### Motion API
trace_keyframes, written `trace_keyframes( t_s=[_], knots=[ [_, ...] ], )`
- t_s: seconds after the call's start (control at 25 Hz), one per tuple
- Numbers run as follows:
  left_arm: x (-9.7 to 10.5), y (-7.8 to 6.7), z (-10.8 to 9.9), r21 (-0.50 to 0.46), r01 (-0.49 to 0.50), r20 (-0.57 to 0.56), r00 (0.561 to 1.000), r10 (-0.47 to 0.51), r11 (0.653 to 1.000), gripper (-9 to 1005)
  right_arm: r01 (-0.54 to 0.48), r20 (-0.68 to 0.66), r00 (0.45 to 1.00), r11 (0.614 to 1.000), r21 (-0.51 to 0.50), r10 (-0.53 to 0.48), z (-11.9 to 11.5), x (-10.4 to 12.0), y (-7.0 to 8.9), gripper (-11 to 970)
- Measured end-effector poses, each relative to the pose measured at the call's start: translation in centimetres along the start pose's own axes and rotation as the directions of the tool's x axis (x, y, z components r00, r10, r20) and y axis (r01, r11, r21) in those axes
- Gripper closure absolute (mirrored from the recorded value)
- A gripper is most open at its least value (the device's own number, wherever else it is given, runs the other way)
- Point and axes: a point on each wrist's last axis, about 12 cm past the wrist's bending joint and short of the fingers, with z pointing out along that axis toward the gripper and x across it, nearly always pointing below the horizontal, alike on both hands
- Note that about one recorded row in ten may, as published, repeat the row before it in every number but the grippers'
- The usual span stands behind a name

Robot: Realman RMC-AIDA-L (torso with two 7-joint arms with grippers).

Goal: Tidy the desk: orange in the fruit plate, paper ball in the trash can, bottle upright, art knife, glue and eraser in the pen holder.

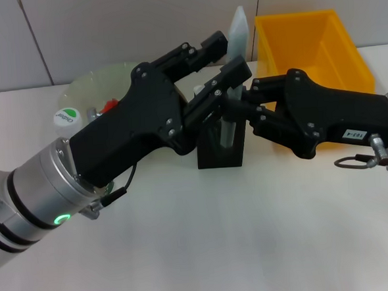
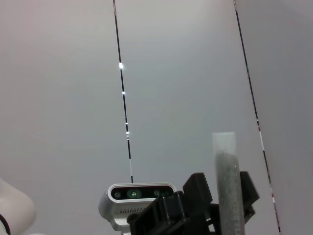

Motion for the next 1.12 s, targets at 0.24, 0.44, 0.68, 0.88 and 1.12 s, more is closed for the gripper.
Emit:
trace_keyframes(
  t_s=[0.24, 0.44, 0.68, 0.88, 1.12],
  knots=[
    [-0.1, 0.0, -0.2, -0.015, 0.003, 0.015, 1.000, -0.003, 1.000, 577, -0.007, -0.012, 1.000, 1.000, -0.009, 0.007, 0.1, 0.2, 0.1, 809],
    [-0.3, 0.1, -0.4, -0.020, 0.004, 0.028, 1.000, -0.003, 1.000, 464, 0.004, -0.026, 1.000, 1.000, 0.030, -0.003, -0.4, 0.2, -0.2, 813],
    [-1.4, 0.9, -1.6, -0.072, -0.016, 0.067, 0.998, 0.021, 0.997, 260, 0.027, -0.055, 0.998, 0.996, 0.086, -0.023, -1.6, 0.1, -0.2, 815],
    [-1.1, 2.1, -4.5, -0.199, -0.012, 0.027, 0.999, 0.018, 0.980, 201, 0.049, -0.075, 0.996, 0.986, 0.158, -0.037, -2.9, -0.3, -0.4, 817],
    [1.1, 1.8, -6.8, -0.249, -0.027, -0.121, 0.993, -0.004, 0.968, 178, 0.066, -0.104, 0.994, 0.958, 0.278, -0.038, -3.8, -0.9, -1.7, 818]
  ],
)
